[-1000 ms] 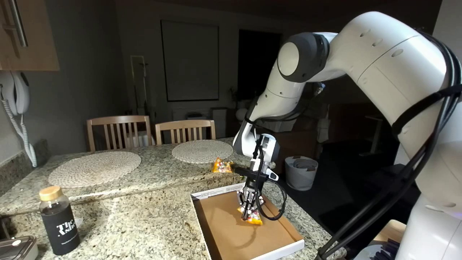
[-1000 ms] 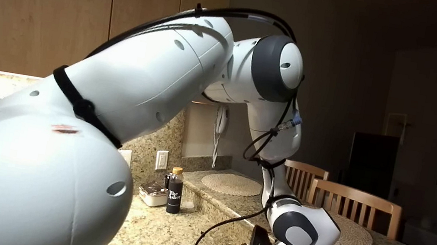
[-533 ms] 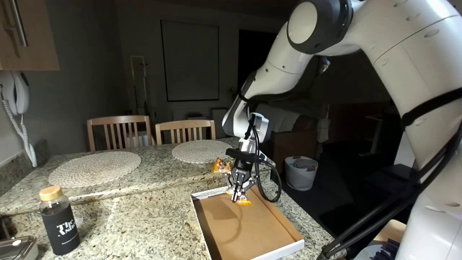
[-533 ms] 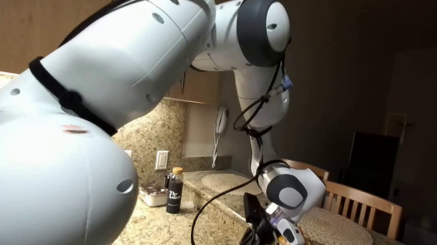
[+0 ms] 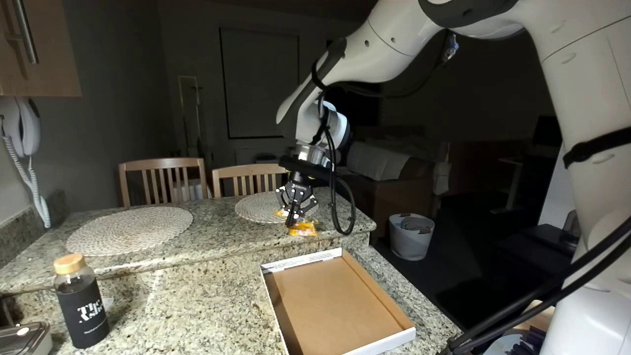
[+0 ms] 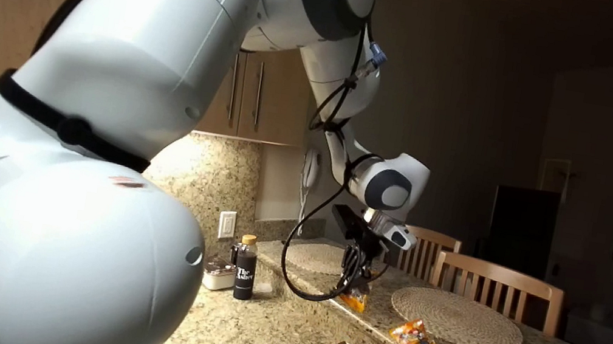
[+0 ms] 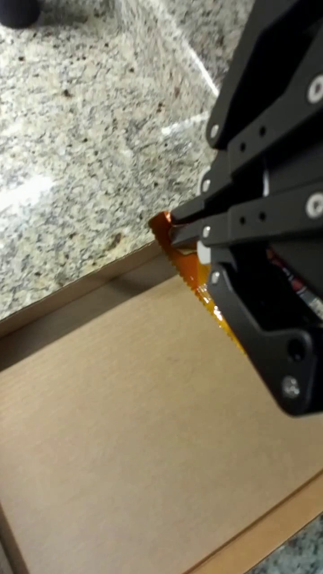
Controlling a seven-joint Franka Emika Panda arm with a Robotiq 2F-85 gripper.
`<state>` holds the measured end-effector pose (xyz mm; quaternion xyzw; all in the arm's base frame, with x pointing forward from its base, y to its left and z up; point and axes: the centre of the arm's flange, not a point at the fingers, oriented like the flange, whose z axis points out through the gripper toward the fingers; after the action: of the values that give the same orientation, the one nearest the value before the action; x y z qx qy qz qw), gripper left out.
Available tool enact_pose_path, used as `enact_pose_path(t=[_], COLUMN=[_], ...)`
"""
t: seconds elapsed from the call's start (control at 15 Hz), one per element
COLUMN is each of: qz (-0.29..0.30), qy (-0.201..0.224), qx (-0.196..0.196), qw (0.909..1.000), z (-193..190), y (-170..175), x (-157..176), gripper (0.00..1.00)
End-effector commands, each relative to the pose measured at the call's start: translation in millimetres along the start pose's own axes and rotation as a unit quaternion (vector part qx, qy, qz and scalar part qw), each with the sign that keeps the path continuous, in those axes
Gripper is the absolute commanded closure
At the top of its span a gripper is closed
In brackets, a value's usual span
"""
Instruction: Pick up the objects from the cover box and put them on the counter
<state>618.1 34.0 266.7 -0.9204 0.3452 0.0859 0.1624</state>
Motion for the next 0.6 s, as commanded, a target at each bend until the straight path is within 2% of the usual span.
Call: enact_pose_path(t=[0.0, 0.27, 0.53], qz=[0.018, 0.065, 0.126], qy=[0.086, 0.196, 0.271], qx=[0.02, 0.038, 0.015], qw=[0.9959, 0.9777, 0.9541], z=[-19, -27, -14], y=[-41, -76, -89], x=[13, 33, 55], gripper=[0.95, 0.95, 0.96])
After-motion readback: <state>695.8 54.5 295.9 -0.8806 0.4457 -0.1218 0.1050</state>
